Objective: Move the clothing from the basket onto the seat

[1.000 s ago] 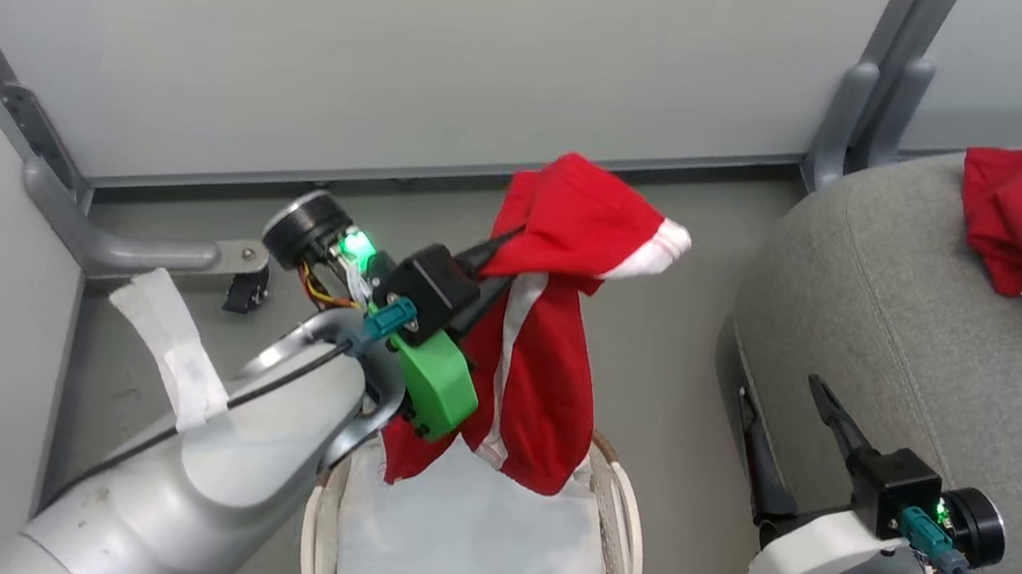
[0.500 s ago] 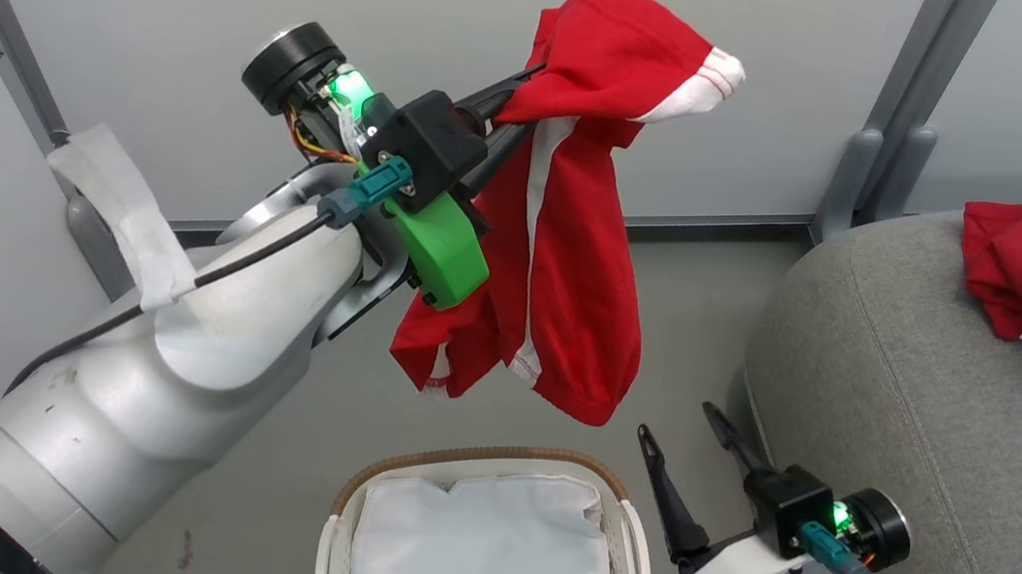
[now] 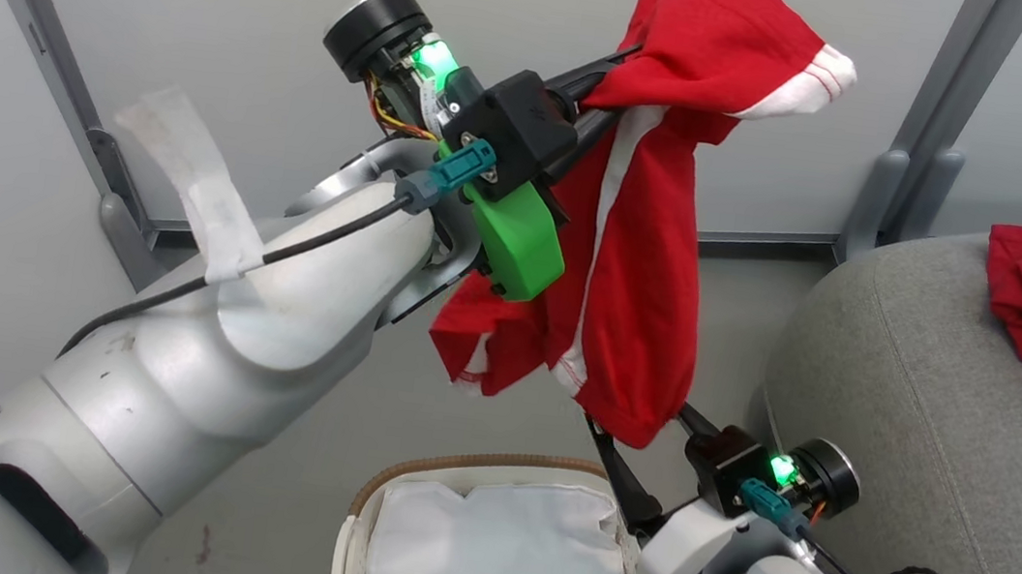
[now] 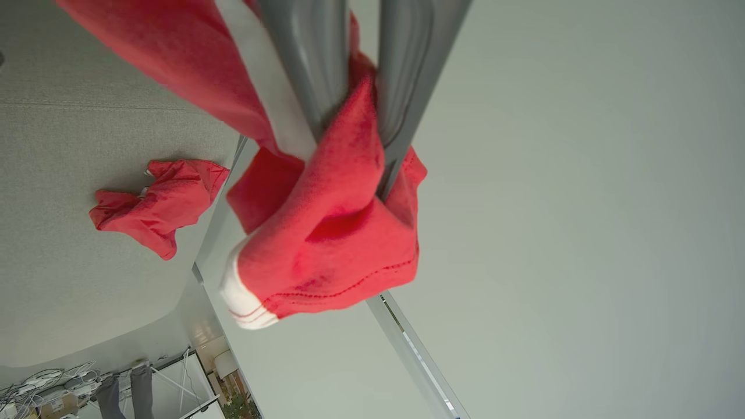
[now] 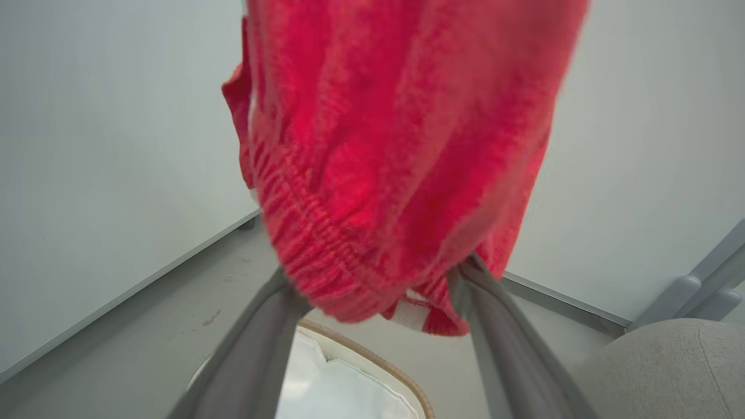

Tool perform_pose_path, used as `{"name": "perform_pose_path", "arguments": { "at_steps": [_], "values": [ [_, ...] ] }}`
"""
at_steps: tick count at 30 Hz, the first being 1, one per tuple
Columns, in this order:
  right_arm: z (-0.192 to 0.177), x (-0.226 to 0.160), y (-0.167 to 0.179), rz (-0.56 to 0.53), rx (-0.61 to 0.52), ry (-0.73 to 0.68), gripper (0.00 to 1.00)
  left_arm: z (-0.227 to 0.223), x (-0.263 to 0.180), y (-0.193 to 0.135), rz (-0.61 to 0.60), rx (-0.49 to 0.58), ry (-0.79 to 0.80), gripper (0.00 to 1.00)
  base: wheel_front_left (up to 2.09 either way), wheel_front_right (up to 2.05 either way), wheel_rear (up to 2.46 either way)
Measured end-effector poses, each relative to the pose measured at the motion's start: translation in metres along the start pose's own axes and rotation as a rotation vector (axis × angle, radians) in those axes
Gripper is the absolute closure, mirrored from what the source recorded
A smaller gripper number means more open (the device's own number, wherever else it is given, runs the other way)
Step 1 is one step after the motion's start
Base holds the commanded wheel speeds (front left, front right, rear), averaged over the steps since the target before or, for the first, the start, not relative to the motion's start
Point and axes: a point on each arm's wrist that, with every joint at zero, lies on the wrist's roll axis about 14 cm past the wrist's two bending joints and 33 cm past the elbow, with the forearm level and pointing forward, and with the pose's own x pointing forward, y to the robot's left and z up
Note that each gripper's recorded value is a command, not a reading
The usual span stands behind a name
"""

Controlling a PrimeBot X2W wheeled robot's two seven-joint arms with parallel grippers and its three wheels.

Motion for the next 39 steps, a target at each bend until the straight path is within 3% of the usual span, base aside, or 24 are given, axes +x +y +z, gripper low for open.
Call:
{"name": "perform_pose_path", "arguments": {
  "at_steps": [9, 10, 11, 13, 25, 26, 27, 28, 29, 30, 39],
  "values": [
    [0.055, 0.016, -0.011, -0.018, -0.035, -0.161, 0.0, 0.006, -0.007, -0.003, 0.004, -0.024, -0.005, 1.0, 0.0, 0.0, 0.0],
    [0.06, 0.016, -0.013, -0.024, -0.036, -0.178, 0.13, 0.004, -0.009, -0.003, 0.007, -0.032, -0.001, 1.0, 0.0, 0.0, 0.0],
    [0.067, 0.016, -0.015, -0.03, -0.04, -0.199, 0.61, 0.0, -0.011, -0.003, 0.012, -0.043, 0.006, 1.0, 0.0, 0.0, 0.0],
    [0.076, 0.016, -0.017, -0.039, -0.044, -0.228, 0.97, -0.006, -0.015, -0.003, 0.024, -0.068, 0.018, 1.0, 0.0, 0.0, 0.0],
    [0.078, 0.008, -0.033, -0.092, -0.044, -0.238, 1.0, -0.049, -0.038, -0.011, 0.122, -0.261, 0.076, 1.0, 0.0, 0.0, 0.0],
    [0.078, 0.007, -0.035, -0.098, -0.045, -0.238, 1.0, -0.053, -0.041, -0.013, 0.135, -0.287, 0.08, 0.95, 0.0, 0.0, 0.0],
    [0.078, 0.007, -0.037, -0.105, -0.049, -0.239, 1.0, -0.058, -0.044, -0.014, 0.152, -0.311, 0.084, 0.8, 0.0, 0.0, 0.0],
    [0.079, 0.006, -0.039, -0.111, -0.049, -0.241, 1.0, -0.061, -0.046, -0.016, 0.163, -0.333, 0.087, 0.54, 0.0, 0.0, 0.0],
    [0.079, 0.006, -0.042, -0.12, -0.049, -0.242, 1.0, -0.066, -0.048, -0.019, 0.176, -0.361, 0.091, 0.2, 0.0, 0.0, 0.0],
    [0.08, 0.005, -0.046, -0.13, -0.05, -0.244, 1.0, -0.071, -0.051, -0.023, 0.189, -0.388, 0.097, 0.0, 0.0, 0.0, 0.0],
    [0.081, -0.002, -0.077, -0.224, -0.072, -0.248, 1.0, -0.121, -0.078, -0.061, 0.249, -0.55, 0.208, 0.0, 0.0, 0.0, 0.0]
  ]
}}
